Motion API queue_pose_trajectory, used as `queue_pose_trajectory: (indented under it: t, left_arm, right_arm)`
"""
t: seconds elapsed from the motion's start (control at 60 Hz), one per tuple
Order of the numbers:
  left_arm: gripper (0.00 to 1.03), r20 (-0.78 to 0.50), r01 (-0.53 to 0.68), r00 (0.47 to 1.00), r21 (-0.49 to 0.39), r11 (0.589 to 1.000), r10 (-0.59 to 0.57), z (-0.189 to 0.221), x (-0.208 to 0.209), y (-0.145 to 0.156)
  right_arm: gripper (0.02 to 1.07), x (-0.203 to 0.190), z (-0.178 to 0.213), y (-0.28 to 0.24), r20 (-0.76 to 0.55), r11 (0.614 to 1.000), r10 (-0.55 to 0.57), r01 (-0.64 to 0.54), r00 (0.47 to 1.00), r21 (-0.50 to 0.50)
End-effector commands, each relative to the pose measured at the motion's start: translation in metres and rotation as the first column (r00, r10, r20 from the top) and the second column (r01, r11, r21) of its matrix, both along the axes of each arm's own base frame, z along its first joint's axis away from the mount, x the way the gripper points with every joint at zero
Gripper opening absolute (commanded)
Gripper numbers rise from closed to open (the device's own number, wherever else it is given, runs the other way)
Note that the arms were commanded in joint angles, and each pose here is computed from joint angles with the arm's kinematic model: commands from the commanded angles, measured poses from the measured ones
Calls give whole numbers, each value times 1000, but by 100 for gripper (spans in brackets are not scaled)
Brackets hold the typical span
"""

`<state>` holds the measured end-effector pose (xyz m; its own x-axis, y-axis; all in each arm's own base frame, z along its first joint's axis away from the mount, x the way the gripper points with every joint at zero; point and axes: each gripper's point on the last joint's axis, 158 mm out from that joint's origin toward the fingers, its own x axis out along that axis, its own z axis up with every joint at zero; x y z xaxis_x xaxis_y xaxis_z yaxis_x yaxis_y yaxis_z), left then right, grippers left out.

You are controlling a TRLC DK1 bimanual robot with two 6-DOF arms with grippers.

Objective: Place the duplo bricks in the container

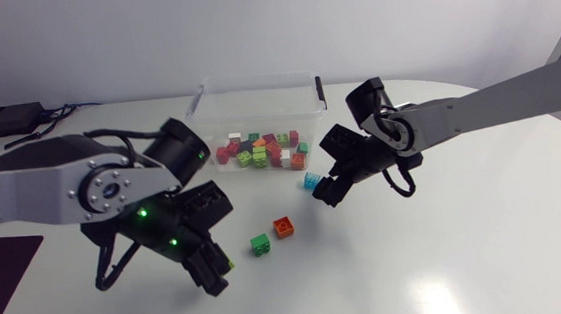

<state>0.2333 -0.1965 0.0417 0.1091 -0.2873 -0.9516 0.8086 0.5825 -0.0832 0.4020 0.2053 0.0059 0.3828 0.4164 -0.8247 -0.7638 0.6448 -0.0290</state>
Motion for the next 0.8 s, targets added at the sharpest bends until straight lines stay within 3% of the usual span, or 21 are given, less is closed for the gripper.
queue_pose_trajectory:
  t: [0.0, 0.15, 0.467, 0.617, 0.783]
  left_arm:
    - [25, 85, -7, 996, -83, 997, 14, 38, 23, -4]
    - [25, 177, -33, 982, -188, 982, 67, 81, 48, -6]
    - [25, 296, -75, 936, -357, 931, 189, 142, 100, -6]
    - [25, 310, -94, 920, -420, 902, 240, 158, 125, -6]
    - [25, 338, -126, 886, -481, 867, 317, 174, 153, -4]
  right_arm:
    - [93, 7, -8, 9, 6, 999, 42, -42, 999, -11]
    - [79, 21, -16, 14, 26, 997, 70, -69, 997, -25]
    - [78, 43, -38, 17, 19, 996, 67, -66, 998, -56]
    - [40, 46, -49, 14, 10, 995, 69, -68, 998, -78]
    - [23, 43, -39, 3, -1, 996, 53, -53, 999, -74]
